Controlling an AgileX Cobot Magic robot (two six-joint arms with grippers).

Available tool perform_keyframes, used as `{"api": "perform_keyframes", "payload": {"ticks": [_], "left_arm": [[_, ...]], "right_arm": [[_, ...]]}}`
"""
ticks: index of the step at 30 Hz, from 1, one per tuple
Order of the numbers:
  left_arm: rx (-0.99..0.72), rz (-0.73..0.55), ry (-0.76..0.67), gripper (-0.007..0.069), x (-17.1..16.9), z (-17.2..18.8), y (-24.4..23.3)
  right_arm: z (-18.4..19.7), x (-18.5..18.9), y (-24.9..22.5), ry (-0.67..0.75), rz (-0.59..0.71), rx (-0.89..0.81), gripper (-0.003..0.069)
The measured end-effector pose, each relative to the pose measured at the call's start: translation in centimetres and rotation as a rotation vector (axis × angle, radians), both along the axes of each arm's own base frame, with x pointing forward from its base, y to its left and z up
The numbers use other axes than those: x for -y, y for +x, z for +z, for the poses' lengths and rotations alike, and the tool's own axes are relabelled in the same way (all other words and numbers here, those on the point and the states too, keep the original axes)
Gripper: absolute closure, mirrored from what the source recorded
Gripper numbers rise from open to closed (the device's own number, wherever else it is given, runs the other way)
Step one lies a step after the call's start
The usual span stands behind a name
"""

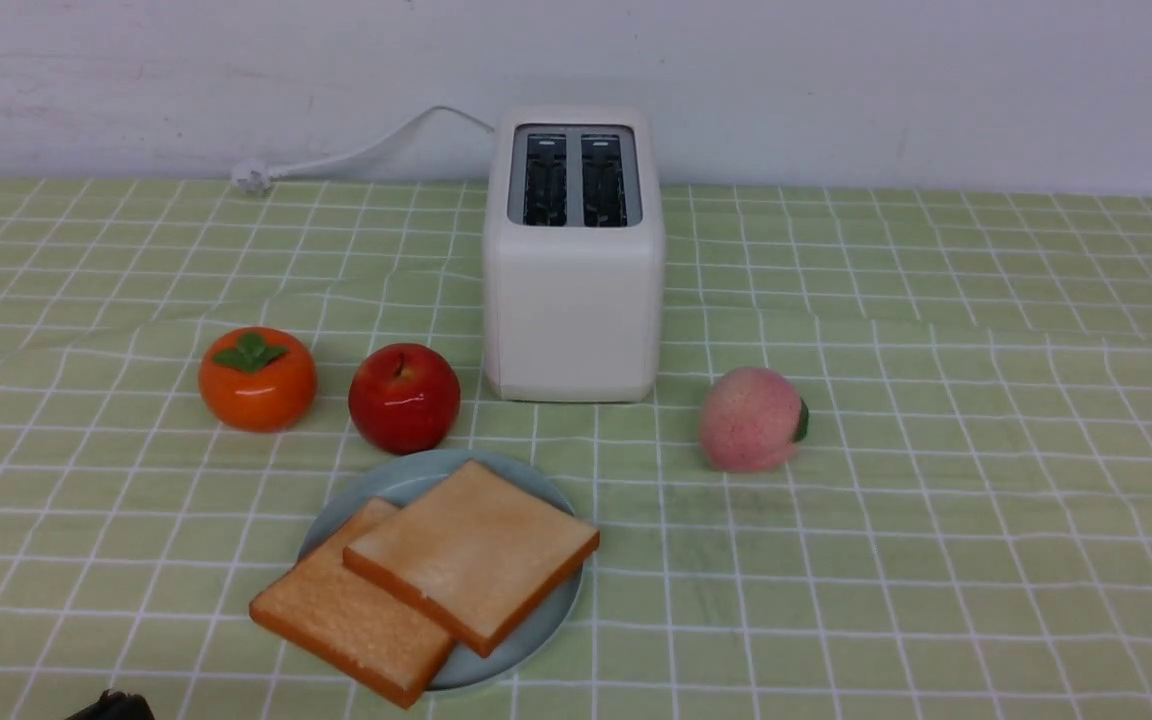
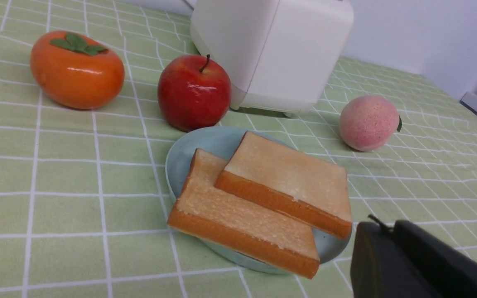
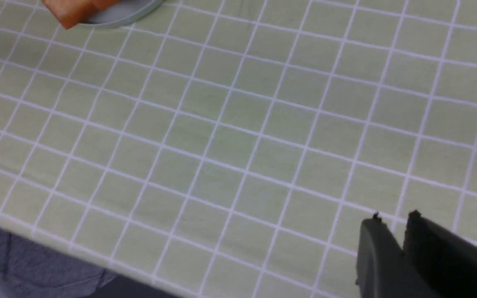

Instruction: Take toasted bread from bread machine on green coffee tablecloth place on plate.

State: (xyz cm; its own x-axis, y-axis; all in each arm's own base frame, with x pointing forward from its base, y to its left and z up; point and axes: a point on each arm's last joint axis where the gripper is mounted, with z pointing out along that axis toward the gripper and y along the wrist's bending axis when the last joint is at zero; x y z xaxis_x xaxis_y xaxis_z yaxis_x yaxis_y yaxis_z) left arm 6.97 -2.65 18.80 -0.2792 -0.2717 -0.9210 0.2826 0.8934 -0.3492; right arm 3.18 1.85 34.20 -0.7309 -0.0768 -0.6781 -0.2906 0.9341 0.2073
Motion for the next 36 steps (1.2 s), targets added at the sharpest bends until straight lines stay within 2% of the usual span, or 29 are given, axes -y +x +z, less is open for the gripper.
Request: {"api": "perform_keyframes", "payload": {"ticks": [5,6,7,8,9,10,12,13,14,15,36], "left_arm": [[0.0,0.001,0.0,0.0584,0.0,0.0,0.0],[0.0,0.001,0.0,0.0582,0.0,0.0,0.0],[0.0,0.001,0.0,0.0582,0.0,0.0,0.0],[-0.001,0.002,-0.002,0.058,0.0,0.0,0.0],[-0.001,0.002,-0.002,0.0578,0.0,0.0,0.0],[-0.001,0.002,-0.002,0.0578,0.0,0.0,0.0],[-0.001,0.0,-0.002,0.0575,0.0,0.0,0.0],[-0.001,0.0,-0.002,0.0575,0.0,0.0,0.0],[-0.001,0.0,-0.002,0.0575,0.0,0.0,0.0],[-0.001,0.0,-0.002,0.0575,0.0,0.0,0.0],[-0.001,-0.001,-0.003,0.0566,0.0,0.0,0.0]], "right_arm": [[-2.4,1.0,0.5,-0.006,-0.151,0.33,0.0627],[-4.0,1.1,1.1,-0.017,-0.195,0.415,0.0645],[-4.4,1.1,1.1,-0.024,-0.191,0.409,0.065],[-6.0,1.2,1.5,-0.027,-0.24,0.479,0.0669],[-8.1,1.3,1.8,-0.036,-0.269,0.495,0.0676],[-8.7,1.3,1.9,-0.032,-0.289,0.51,0.0678],[-13.4,1.5,2.1,-0.027,-0.348,0.499,0.0679],[-13.7,1.5,2.2,-0.027,-0.353,0.505,0.0678],[-16.1,1.6,2.1,-0.028,-0.365,0.494,0.0678],[-16.8,1.6,2.0,-0.032,-0.365,0.477,0.0678],[-16.9,1.6,2.0,-0.029,-0.367,0.49,0.0671]]}}
